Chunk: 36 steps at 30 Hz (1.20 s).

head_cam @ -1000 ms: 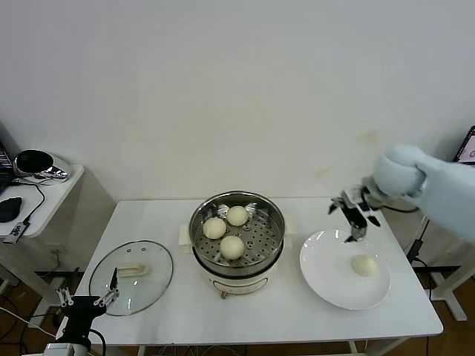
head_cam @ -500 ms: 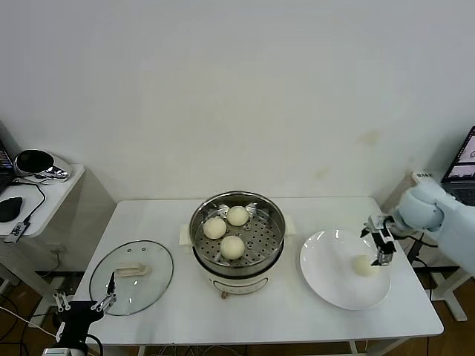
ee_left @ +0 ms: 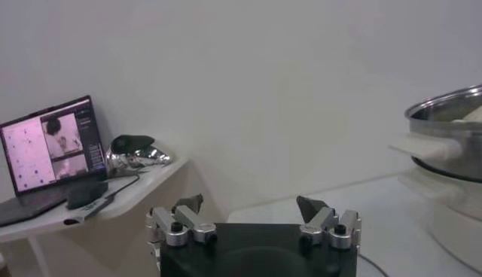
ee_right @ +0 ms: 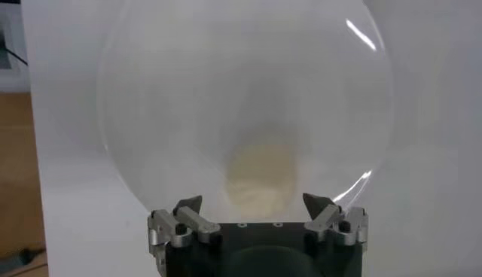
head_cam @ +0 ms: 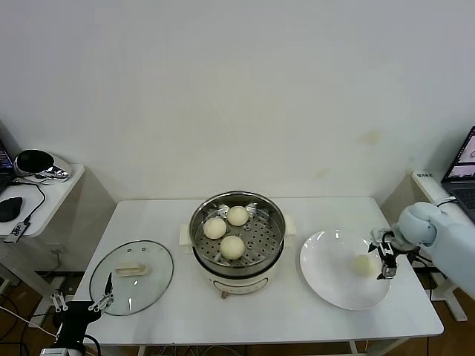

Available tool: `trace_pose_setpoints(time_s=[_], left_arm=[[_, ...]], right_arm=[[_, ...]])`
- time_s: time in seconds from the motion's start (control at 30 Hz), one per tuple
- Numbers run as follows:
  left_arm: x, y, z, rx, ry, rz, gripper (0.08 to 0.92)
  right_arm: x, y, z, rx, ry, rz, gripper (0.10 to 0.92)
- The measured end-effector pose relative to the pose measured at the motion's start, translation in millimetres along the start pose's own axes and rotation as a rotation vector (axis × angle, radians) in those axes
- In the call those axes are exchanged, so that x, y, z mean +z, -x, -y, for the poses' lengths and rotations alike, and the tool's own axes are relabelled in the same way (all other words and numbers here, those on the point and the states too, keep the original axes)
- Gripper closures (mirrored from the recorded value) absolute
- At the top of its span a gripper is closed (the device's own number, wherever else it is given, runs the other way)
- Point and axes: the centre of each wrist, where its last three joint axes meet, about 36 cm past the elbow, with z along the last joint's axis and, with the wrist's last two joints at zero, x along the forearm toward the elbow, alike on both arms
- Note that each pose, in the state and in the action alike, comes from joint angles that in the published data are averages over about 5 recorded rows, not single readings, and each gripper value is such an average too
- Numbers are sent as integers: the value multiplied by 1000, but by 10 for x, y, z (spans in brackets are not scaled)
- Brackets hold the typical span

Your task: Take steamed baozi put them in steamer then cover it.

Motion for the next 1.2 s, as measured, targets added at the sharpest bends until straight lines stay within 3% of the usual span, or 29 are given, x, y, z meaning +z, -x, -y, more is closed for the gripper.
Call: trace_pose_setpoints(time_s=[0.73, 1.0, 1.2], left_arm=[[-1, 9, -7, -3, 0, 2, 177], [-14, 19, -8, -3, -2, 7, 177], [-41, 39, -4, 2, -2, 16, 177]], right_arm=[[-72, 225, 78, -9, 11, 1, 393], [-53, 34, 122, -6, 13, 5, 433], [-107, -350, 198, 27, 7, 25, 435]])
